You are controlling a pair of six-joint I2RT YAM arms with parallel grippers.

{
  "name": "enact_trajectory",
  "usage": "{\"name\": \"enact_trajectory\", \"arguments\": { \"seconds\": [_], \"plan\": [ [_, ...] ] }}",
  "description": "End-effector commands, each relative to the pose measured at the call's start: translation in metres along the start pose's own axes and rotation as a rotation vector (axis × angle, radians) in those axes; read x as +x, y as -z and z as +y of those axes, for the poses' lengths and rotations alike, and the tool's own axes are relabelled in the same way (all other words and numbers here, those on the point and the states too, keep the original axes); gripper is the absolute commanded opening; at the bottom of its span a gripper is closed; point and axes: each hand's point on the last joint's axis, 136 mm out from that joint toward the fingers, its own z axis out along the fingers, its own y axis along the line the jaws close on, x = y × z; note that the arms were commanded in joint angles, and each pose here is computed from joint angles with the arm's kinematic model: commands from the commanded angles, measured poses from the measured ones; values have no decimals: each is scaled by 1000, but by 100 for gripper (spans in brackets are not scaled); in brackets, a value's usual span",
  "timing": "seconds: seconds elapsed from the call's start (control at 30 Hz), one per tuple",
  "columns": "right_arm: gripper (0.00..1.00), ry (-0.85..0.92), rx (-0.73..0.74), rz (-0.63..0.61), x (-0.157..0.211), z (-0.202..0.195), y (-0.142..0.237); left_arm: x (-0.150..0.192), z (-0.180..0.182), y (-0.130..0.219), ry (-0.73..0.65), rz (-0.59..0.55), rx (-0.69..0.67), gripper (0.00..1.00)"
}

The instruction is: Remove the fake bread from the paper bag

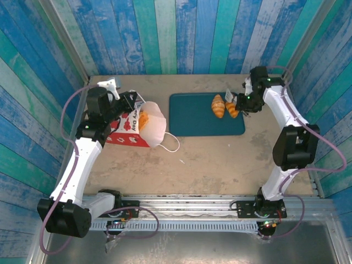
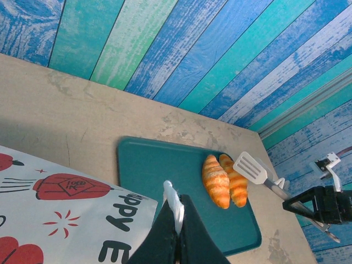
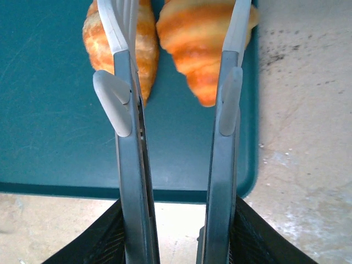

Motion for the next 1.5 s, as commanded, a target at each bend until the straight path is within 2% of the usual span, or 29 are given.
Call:
{"name": "enact_trajectory", "arguments": {
  "seconds": [0.0,0.13,0.33,0.97,1.27,1.47],
  "plan": [
    [44,-4,46,-54,-11,-15,15,-5,-6,3,-11,-27,25,0],
    [44,-40,11,-12,-5,-22,2,-4,-6,3,-10,-25,23,0],
    [44,-49,-93,39,2,-8,-12,-6,-5,4,-14,-30,15,0],
    [43,-57,-179,48,9,6,-9,-4,-4,2,-10,-24,18,0],
    [44,-54,-95,14,5,-7,-2,-3,-3,3,-11,-25,13,0],
    [44,-13,-44,-87,-7,-10,30,-4,-3,4,-25,-27,6,0]
  ]
}}
